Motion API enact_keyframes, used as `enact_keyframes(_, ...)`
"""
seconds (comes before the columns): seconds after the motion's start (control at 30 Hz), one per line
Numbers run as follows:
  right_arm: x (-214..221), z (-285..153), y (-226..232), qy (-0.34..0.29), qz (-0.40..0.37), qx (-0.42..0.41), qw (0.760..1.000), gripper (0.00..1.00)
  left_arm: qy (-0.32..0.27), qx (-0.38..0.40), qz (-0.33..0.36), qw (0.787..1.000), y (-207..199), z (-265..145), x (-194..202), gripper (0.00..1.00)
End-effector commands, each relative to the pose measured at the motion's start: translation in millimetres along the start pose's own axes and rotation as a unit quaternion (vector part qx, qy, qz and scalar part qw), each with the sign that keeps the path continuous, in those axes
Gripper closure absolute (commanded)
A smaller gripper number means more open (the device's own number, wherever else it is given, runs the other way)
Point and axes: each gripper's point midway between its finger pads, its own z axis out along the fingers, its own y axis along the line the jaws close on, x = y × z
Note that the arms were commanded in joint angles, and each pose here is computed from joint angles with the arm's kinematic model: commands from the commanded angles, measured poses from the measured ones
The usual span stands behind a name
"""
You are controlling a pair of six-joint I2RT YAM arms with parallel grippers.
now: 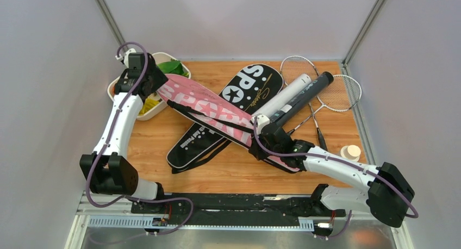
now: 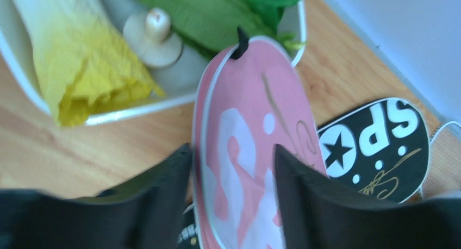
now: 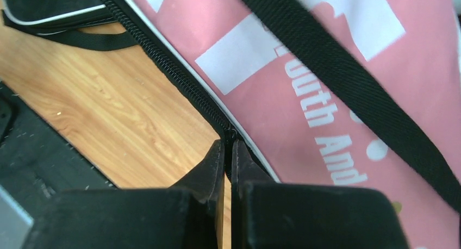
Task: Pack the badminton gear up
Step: Zip the racket bag at the center of the board.
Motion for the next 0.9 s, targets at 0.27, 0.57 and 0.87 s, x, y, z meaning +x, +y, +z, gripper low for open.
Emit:
enact_keyframes(0.27,-79,-2,83,-0.055,0.102,-0.135,0.984,1.0,-0.075,0.073,0.078,0.991,-24,-17,-46,0.22)
enact_keyframes(0.57,-80,17,87,-0.049,0.122,-0.13,0.983,1.0,0.021,0.265,0.006,0.964,-54,-64,99,0.31)
enact_keyframes(0.87,-72,36,94,-0.043,0.148,-0.14,0.978,1.0,0.122,0.319,-0.02,0.94,-76,-51,188,0.3)
